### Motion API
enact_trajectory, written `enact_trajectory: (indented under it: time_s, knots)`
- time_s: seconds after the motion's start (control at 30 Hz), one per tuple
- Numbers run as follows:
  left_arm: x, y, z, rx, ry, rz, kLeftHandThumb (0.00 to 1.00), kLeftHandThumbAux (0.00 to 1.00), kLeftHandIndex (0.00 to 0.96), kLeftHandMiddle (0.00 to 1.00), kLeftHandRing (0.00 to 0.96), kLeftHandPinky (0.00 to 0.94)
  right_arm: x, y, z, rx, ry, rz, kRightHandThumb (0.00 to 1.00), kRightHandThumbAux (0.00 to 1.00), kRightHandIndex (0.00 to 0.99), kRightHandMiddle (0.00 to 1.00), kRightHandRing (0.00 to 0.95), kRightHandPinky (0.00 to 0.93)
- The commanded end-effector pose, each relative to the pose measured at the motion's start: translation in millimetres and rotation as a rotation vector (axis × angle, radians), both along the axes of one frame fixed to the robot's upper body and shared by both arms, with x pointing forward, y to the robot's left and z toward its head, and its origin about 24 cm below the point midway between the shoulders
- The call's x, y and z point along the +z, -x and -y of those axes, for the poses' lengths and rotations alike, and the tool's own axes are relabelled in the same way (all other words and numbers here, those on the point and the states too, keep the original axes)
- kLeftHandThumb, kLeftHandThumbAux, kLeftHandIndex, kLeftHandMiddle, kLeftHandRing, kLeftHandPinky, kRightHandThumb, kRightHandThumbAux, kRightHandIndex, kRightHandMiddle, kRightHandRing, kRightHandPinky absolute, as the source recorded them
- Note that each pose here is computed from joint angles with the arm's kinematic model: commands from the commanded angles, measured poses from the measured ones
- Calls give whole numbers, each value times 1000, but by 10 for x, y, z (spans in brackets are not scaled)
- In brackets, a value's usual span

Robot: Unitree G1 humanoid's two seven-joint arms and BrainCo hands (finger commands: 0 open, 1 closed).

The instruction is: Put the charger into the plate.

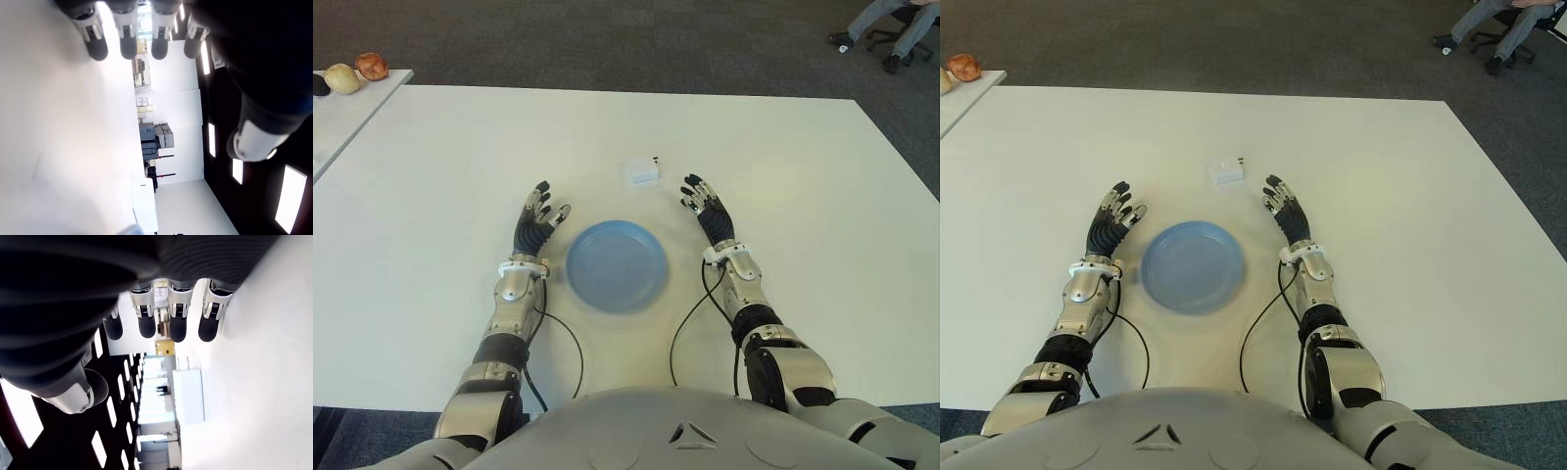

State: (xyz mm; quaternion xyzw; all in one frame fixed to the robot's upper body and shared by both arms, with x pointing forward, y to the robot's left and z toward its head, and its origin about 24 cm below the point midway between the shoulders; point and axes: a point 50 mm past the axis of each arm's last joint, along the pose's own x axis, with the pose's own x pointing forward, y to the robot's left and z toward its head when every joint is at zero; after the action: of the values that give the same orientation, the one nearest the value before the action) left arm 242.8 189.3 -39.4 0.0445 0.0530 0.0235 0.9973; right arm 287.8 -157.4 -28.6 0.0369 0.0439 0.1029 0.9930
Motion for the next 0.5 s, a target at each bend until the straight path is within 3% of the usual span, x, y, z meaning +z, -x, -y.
enact_trajectory:
  time_s: [0.03, 0.33, 0.5]
  knots:
    - [-264, 191, 51, 15, 28, -149, 32, 630, 33, 62, 63, 82, -308, 247, 33, -17, 3, -155, 63, 602, 89, 89, 84, 132]
    - [-278, 189, 71, 18, 35, -150, 8, 634, 29, 66, 67, 83, -314, 252, 54, -22, 0, -157, 64, 603, 94, 94, 89, 137]
    - [-280, 186, 88, 25, 37, -150, 0, 623, 30, 68, 69, 88, -303, 271, 68, -86, 11, -126, 66, 626, 94, 93, 83, 114]
